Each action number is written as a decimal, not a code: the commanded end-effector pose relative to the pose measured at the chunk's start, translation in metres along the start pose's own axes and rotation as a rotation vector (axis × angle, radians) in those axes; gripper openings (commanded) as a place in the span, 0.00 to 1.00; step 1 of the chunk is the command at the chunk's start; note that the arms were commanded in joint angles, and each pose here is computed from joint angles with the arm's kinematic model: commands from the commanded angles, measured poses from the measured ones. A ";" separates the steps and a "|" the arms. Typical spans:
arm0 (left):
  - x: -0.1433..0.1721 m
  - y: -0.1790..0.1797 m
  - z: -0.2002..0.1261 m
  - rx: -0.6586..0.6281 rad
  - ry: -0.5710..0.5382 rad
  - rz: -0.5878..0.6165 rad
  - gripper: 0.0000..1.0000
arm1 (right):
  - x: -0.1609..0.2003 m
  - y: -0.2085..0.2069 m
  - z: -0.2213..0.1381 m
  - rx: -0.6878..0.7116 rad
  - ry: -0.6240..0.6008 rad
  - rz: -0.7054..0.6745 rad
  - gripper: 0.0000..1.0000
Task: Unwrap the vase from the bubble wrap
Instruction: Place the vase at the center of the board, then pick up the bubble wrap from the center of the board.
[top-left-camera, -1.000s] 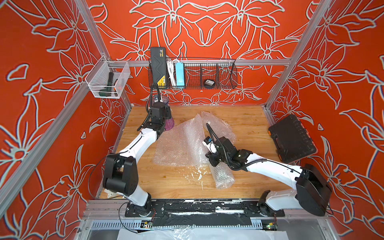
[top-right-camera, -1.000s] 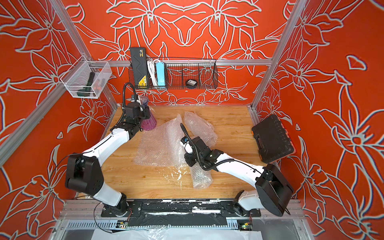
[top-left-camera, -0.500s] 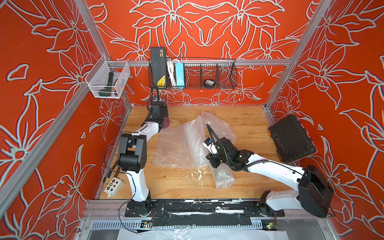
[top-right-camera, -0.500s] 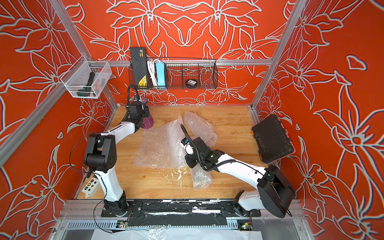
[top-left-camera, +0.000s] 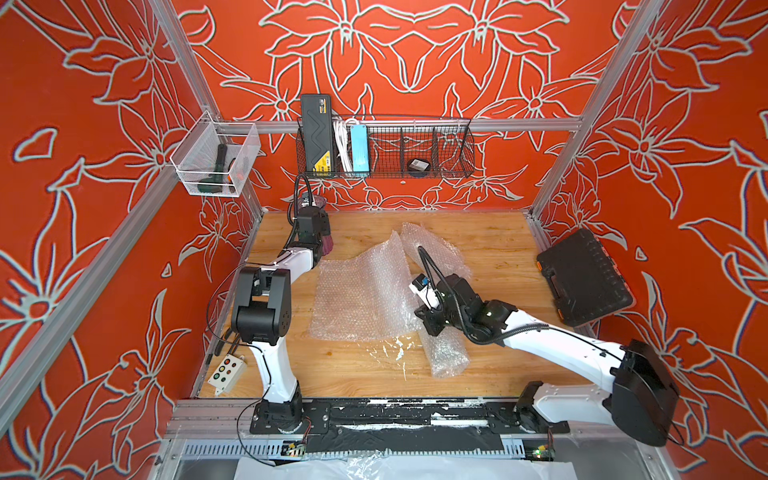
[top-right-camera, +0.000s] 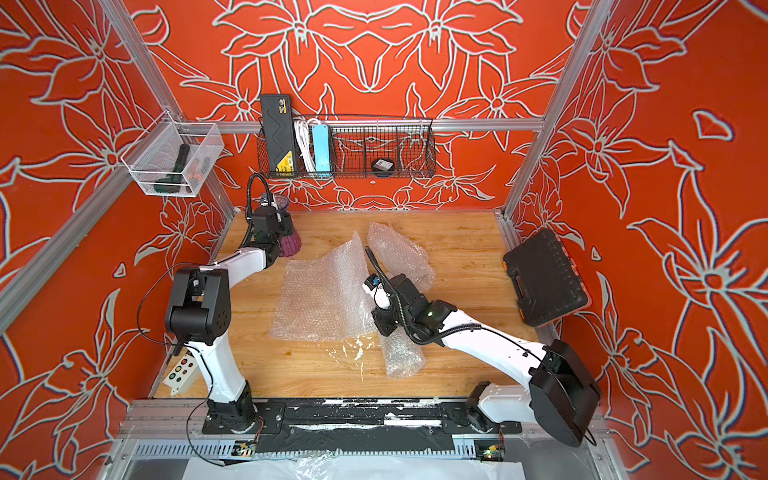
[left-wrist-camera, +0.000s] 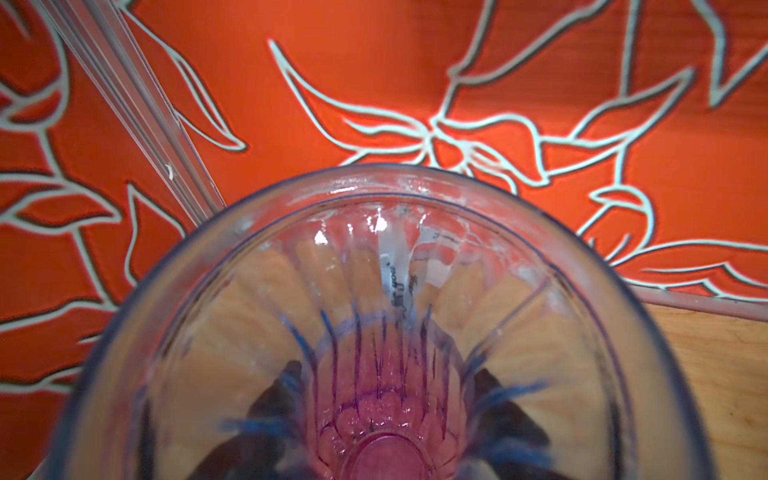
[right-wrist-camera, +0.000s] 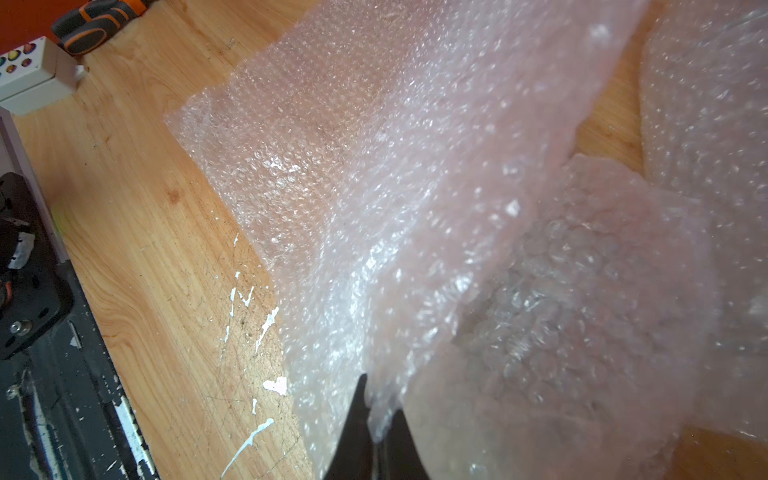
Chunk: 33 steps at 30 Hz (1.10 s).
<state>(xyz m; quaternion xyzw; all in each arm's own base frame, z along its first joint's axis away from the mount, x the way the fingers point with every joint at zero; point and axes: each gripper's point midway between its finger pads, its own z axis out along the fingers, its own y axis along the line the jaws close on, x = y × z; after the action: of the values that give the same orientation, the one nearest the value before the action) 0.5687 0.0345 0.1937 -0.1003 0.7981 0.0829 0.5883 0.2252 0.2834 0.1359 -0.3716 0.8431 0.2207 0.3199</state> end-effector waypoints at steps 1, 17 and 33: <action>-0.054 -0.003 -0.016 0.033 -0.174 -0.050 0.19 | -0.002 -0.001 -0.005 0.014 0.004 -0.010 0.06; -0.039 0.004 -0.059 0.044 -0.117 -0.085 0.99 | -0.014 0.003 -0.010 -0.009 -0.045 -0.018 0.06; 0.007 0.017 -0.154 0.049 0.150 -0.227 0.99 | -0.020 0.004 -0.013 -0.013 -0.079 -0.006 0.07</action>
<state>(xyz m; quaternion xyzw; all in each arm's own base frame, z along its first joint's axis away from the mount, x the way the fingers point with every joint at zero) 0.4464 0.0176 0.2405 -0.1542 0.8020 0.0080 0.5770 0.2260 0.2849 0.1436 -0.3717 0.8370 0.2267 0.3316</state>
